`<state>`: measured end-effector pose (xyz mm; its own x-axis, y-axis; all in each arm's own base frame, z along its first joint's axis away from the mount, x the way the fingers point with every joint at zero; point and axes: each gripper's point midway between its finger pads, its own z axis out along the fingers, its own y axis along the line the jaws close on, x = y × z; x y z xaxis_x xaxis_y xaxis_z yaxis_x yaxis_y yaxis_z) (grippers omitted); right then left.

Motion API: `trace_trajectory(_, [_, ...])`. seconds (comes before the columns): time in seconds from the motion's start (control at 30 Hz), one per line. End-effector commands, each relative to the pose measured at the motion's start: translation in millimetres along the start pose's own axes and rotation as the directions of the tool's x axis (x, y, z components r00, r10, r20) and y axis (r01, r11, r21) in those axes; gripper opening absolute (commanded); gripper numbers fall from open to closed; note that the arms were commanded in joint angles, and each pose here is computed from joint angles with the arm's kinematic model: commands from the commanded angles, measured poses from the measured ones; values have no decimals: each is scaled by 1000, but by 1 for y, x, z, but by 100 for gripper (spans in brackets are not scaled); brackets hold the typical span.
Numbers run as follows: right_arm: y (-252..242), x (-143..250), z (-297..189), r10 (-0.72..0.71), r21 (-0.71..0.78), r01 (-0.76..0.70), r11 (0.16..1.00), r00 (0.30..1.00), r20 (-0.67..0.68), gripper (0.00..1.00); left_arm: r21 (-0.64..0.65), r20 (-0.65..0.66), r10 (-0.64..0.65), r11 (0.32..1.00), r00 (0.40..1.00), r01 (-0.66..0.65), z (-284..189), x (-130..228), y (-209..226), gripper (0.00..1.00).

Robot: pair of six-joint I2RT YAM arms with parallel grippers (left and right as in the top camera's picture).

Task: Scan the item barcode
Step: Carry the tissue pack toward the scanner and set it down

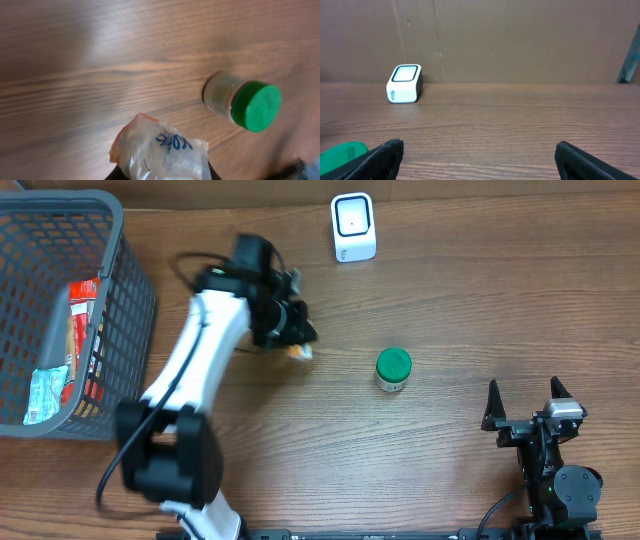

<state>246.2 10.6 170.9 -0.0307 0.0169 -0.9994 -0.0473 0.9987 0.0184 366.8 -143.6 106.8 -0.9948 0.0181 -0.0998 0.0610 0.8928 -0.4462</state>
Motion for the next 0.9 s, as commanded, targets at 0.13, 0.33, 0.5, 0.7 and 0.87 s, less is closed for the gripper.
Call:
trace_trajectory(0.13, [-1, 1, 0, -2, 6, 1, 1000, 1000, 7, 100, 107, -173, 30, 994, 984, -12, 77, 24, -2, 26])
trace_trajectory(0.33, [-1, 1, 0, -2, 6, 1, 1000, 1000, 7, 100, 29, -172, 27, 999, 985, -23, 86, 22, 14, 52])
trace_trajectory(0.5, [-1, 1, 0, -2, 6, 1, 1000, 1000, 7, 100, 30, -164, 27, 999, 986, -23, 83, 19, 14, 58])
trace_trajectory(0.7, [-1, 1, 0, -2, 6, 1, 1000, 1000, 7, 100, 36, -141, 46, 999, 989, -41, 63, 4, -2, 67])
trace_trajectory(0.87, [-1, 1, 0, -2, 6, 1, 1000, 1000, 7, 100, 2, -99, 62, 998, 993, -63, 35, -6, -16, 72])
